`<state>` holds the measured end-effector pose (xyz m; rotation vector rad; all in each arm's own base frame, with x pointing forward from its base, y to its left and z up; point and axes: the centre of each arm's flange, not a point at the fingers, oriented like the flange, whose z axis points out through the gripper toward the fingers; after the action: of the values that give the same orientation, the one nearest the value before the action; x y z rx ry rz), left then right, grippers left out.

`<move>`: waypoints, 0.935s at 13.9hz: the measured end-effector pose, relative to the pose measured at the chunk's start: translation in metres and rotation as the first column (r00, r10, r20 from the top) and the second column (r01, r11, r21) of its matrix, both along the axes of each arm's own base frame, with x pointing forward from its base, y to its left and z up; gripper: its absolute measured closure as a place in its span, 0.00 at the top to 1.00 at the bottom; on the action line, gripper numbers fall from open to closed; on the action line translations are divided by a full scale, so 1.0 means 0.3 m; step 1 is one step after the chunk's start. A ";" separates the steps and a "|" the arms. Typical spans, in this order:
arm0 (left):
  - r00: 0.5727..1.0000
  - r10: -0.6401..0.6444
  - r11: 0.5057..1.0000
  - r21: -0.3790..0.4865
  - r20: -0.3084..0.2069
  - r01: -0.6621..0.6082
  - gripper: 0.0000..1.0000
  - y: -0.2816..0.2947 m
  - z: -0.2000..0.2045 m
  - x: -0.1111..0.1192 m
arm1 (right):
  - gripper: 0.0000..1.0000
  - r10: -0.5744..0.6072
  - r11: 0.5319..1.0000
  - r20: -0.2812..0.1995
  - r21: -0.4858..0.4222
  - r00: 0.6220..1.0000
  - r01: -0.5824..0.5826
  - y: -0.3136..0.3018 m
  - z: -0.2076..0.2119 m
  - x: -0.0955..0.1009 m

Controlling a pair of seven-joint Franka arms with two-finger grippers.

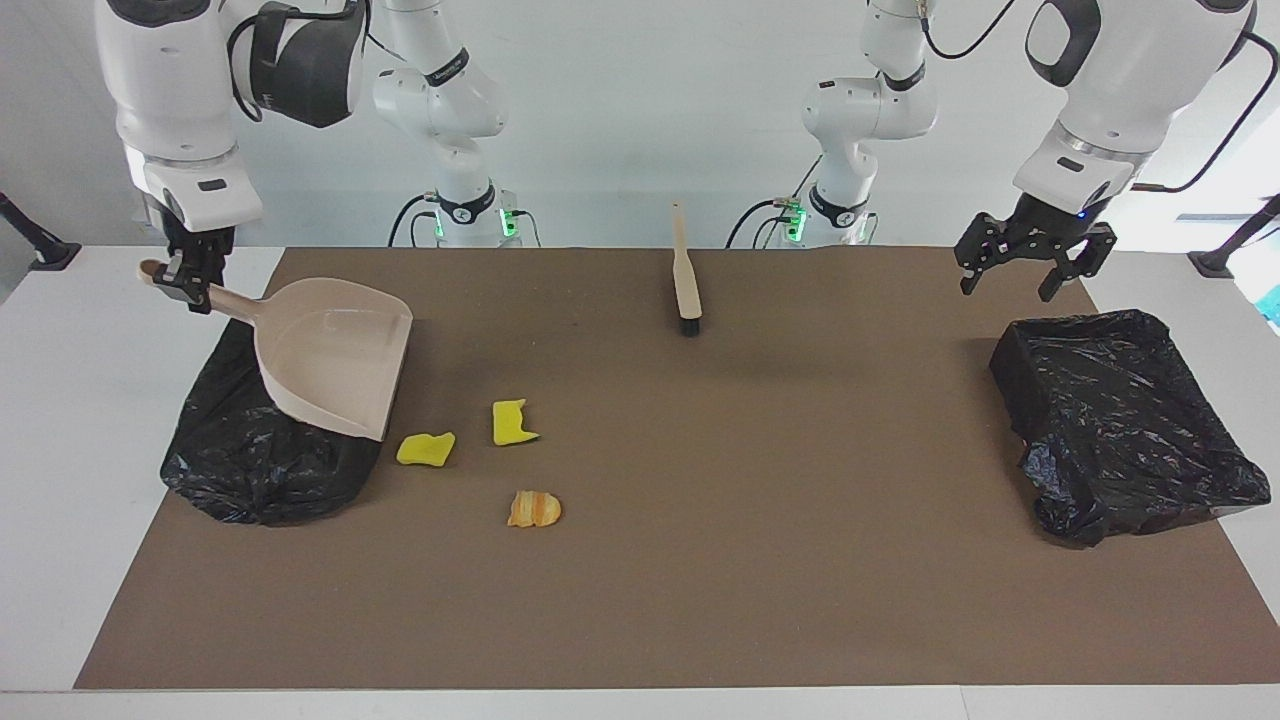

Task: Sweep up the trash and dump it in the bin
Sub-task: 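Lift the emptied dustpan away from the bin with the right gripper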

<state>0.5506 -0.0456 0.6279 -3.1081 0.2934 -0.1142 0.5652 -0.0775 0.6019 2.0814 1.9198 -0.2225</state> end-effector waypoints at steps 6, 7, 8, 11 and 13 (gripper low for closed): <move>1.000 -0.001 1.000 0.003 -0.012 0.001 1.00 -0.002 0.019 0.003 | 0.33 -0.356 0.924 0.032 0.160 0.934 0.347 0.252 -0.125 0.020; 1.000 -0.001 1.000 0.003 -0.011 0.001 1.00 -0.003 0.021 0.003 | 0.33 -0.424 0.893 0.032 0.181 0.905 0.412 0.308 -0.143 0.020; 1.000 -0.001 1.000 0.003 -0.011 0.001 1.00 -0.002 0.022 0.003 | 0.33 -0.479 0.862 0.029 0.201 0.877 0.465 0.358 -0.157 0.020; 1.000 0.001 1.000 0.003 -0.018 -0.001 1.00 0.000 0.021 0.000 | 0.33 -0.641 0.744 0.001 0.245 0.767 0.621 0.489 -0.210 0.021; 1.000 0.001 1.000 0.003 -0.021 -0.001 1.00 0.001 0.020 -0.001 | 0.33 -0.740 0.641 -0.031 0.272 0.672 0.718 0.555 -0.252 0.030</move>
<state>0.5504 -0.0453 0.6338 -3.1079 0.2923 -0.0810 0.5743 0.0889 0.5262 2.9094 0.9718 -0.0385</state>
